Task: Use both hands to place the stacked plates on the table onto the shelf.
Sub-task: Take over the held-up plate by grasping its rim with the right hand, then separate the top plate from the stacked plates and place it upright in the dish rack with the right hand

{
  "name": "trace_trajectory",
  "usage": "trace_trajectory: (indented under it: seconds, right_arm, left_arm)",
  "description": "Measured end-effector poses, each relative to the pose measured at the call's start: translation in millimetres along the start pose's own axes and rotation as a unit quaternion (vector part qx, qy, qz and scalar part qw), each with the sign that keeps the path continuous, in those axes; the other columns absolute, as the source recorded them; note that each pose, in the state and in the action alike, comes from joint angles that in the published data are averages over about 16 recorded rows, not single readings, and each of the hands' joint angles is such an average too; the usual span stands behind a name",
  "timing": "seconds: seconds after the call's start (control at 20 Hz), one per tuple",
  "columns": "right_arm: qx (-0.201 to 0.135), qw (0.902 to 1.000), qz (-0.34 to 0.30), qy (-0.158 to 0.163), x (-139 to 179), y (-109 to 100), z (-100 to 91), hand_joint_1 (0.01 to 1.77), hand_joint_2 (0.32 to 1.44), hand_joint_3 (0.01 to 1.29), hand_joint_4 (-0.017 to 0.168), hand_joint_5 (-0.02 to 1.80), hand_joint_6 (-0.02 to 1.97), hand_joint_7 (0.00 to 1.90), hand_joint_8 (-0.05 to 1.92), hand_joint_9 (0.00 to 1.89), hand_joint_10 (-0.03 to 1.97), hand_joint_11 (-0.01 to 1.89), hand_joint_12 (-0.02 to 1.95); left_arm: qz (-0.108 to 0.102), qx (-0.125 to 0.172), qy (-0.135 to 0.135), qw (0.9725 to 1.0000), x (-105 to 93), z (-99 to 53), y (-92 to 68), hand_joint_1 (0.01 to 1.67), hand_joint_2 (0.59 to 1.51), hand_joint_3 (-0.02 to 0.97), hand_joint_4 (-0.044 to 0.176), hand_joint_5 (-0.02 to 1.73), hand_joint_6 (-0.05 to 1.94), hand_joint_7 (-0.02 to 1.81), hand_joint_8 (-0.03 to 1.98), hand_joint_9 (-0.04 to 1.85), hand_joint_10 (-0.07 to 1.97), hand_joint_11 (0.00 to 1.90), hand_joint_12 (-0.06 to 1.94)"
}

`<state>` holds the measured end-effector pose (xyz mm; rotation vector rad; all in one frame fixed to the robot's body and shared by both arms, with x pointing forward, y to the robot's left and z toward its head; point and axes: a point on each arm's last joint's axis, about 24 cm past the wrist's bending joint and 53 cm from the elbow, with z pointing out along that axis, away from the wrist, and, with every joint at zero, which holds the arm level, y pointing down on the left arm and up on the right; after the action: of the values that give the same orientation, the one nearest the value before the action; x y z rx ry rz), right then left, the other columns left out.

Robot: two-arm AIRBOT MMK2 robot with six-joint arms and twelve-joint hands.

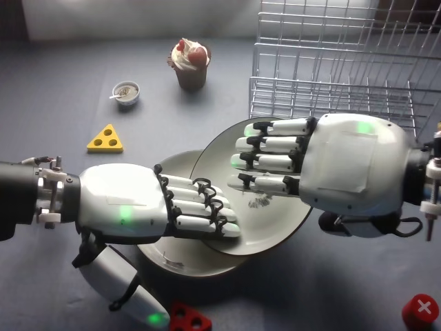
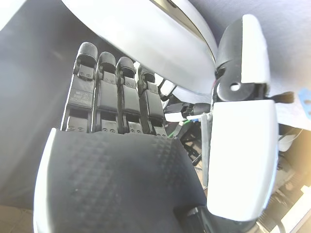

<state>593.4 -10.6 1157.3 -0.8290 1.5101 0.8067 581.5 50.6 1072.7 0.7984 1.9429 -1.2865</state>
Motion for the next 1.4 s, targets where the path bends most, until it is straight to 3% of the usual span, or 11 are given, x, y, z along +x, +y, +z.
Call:
trace_trajectory:
  seconds: [0.3,0.8,1.1,1.4]
  right_arm:
    - [-0.002,1.0000,0.006,-0.004,3.7,0.0,11.2,1.15,0.95,0.02,0.002,0.47,0.07,0.41,0.03,0.39,0.04,0.42,0.16]
    - [-0.011,0.9995,0.023,-0.020,-3.7,10.8,13.0,1.28,0.97,0.02,-0.005,0.80,0.49,0.87,0.37,0.89,0.49,0.86,0.85]
    - [-0.014,0.9991,0.032,-0.025,-9.5,19.3,8.3,1.32,0.96,0.01,-0.006,0.87,0.69,1.00,0.54,1.06,0.71,0.99,1.17]
    - [-0.012,0.9984,0.048,-0.029,-15.5,26.8,3.1,1.34,0.96,0.01,-0.005,0.89,0.71,1.04,0.54,1.11,0.72,1.02,1.15]
  left_arm:
    - [-0.002,0.000,-0.002,1.0000,-1.2,0.4,0.3,0.10,0.992,0.004,-0.004,0.09,0.00,0.08,-0.01,0.09,-0.01,0.11,-0.01]
    - [-0.017,-0.004,-0.030,0.9994,-18.7,-6.7,2.2,0.13,0.999,0.005,-0.002,0.10,0.01,0.10,-0.01,0.11,-0.01,0.13,0.00]
    - [-0.019,-0.006,-0.072,0.9972,-51.9,-26.5,1.8,0.13,1.002,0.004,-0.001,0.11,0.02,0.12,0.00,0.12,0.00,0.13,0.01]
    - [-0.009,-0.017,-0.113,0.9934,-86.8,-60.2,3.6,0.13,1.000,0.004,0.000,0.11,0.02,0.12,0.00,0.12,0.01,0.13,0.01]
